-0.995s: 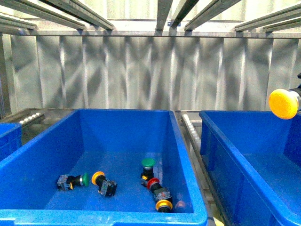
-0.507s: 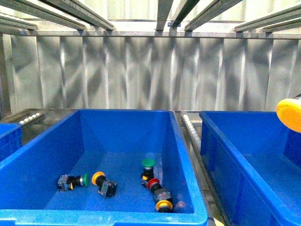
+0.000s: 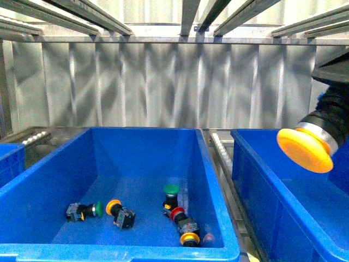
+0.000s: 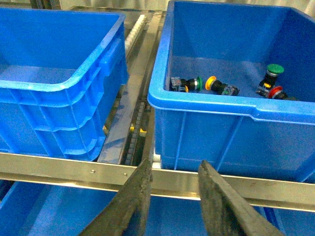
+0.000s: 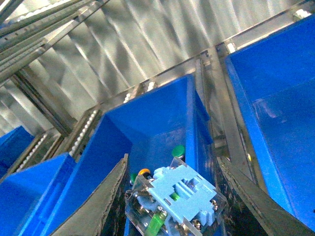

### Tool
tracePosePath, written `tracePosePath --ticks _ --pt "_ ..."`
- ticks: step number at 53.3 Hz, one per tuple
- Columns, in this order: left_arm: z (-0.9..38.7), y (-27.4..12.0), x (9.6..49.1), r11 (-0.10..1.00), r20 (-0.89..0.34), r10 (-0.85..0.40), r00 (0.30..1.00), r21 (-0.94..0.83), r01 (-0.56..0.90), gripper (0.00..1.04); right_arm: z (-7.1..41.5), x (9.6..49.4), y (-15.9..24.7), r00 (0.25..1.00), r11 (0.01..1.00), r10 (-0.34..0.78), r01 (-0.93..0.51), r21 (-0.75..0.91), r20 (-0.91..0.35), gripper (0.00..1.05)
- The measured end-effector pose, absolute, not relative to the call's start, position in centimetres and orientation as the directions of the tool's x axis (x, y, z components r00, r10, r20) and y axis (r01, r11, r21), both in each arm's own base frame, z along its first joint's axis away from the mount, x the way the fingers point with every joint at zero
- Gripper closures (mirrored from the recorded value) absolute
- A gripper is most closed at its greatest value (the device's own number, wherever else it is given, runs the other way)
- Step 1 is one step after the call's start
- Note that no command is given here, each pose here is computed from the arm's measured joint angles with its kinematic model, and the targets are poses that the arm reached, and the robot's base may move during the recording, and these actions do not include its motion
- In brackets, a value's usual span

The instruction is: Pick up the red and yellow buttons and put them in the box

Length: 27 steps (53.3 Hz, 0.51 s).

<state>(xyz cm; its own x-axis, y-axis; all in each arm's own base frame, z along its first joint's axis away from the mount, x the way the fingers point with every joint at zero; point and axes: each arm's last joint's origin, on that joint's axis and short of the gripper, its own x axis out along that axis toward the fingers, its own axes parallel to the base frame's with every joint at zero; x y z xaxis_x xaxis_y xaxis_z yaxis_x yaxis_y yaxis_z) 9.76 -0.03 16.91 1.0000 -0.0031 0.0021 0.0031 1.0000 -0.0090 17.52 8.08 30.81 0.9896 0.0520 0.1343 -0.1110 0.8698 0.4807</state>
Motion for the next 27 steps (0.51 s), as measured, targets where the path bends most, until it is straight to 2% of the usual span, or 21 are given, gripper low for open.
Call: tracePosePath --ticks 6,12,17,27 --pt "16.9 0.0 9.7 1.0 0.006 -0.003 1.0 -0.009 0.003 0.44 30.6 16.7 9.4 0.988 0.881 0.07 -0.126 0.456 0.138 0.62" --pt "16.9 0.0 9.7 1.0 0.006 -0.003 1.0 -0.009 0.003 0.27 30.5 16.2 10.0 0.987 0.893 0.075 -0.13 0.431 0.142 0.62" --pt "16.9 0.0 9.7 1.0 0.006 -0.003 1.0 -0.008 0.003 0.08 30.5 16.0 10.3 0.986 0.908 0.084 -0.136 0.397 0.145 0.62" --pt "16.9 0.0 9.7 1.0 0.006 -0.003 1.0 -0.007 0.003 0.08 30.4 16.2 9.9 0.988 0.92 0.07 -0.118 0.373 0.139 0.62"
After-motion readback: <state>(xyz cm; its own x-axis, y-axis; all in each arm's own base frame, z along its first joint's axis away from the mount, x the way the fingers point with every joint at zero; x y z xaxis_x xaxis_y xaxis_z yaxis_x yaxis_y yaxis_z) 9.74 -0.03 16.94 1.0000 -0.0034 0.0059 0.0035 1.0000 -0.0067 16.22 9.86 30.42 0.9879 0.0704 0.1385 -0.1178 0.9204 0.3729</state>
